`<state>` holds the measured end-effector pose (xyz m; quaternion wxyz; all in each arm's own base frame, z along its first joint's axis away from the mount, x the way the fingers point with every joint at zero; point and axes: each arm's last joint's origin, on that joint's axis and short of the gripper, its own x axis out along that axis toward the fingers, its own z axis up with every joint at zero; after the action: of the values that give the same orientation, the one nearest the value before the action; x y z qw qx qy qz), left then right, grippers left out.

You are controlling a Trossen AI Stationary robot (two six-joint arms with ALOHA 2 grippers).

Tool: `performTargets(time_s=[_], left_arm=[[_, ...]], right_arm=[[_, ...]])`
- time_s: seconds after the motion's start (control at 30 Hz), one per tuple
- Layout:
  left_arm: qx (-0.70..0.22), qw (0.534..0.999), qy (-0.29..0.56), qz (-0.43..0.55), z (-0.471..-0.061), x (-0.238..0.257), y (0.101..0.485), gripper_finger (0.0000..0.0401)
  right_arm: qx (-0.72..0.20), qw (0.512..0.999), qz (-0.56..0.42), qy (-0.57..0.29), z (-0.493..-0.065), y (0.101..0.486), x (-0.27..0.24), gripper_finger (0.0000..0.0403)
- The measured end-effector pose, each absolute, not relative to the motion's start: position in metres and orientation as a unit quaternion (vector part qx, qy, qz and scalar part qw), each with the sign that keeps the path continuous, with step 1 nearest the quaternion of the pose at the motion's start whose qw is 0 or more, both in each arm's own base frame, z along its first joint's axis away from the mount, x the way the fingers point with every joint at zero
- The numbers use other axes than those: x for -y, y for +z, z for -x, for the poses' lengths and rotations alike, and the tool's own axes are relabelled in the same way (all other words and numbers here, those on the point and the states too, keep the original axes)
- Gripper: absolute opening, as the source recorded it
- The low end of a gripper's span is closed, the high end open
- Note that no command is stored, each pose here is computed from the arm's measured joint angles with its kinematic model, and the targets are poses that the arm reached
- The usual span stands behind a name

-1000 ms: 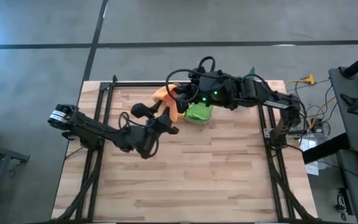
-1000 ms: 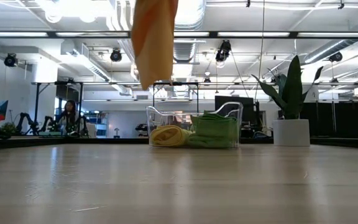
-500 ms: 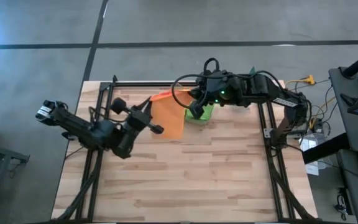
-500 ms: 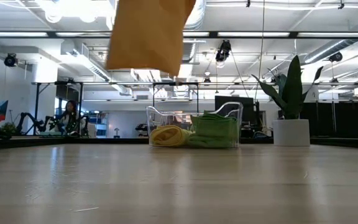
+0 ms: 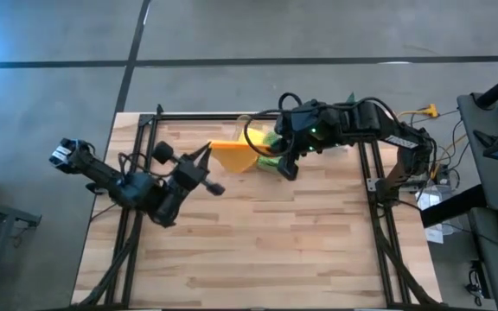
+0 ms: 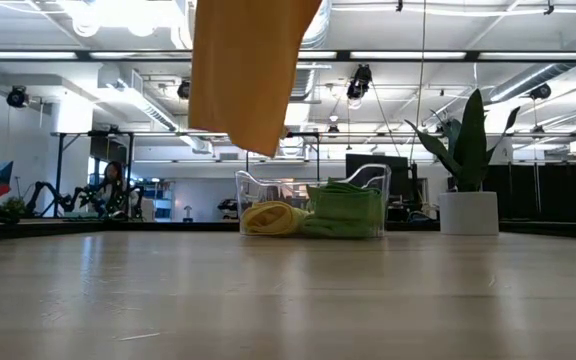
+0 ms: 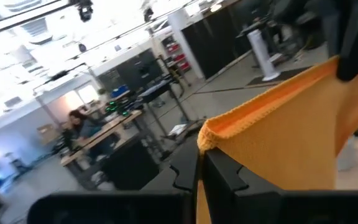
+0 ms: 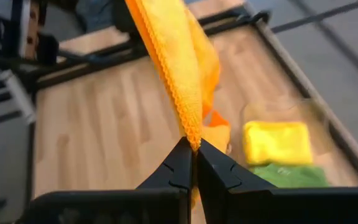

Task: Fold microfiber towels
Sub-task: Fold the orange microfiber towel

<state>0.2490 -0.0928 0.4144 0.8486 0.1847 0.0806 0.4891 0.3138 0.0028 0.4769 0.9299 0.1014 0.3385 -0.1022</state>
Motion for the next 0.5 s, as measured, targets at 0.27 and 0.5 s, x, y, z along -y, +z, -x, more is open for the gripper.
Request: performTargets(time_s=[0.27, 0.5], left_arm=[[-0.031, 0.894, 0.433, -0.113, -0.234, 0.126, 0.411, 0.0001], [0.005, 0.922, 0.382, -0.064, -0.216, 0.14, 0.404, 0.0001]], right_arm=[[-0.393, 0.913, -0.094, -0.062, -0.306, 0.469, -0.025, 0.0008], [-0.417, 0.9, -0.122, -0.039, -0.302, 0.465, -0.046, 0.0008]])
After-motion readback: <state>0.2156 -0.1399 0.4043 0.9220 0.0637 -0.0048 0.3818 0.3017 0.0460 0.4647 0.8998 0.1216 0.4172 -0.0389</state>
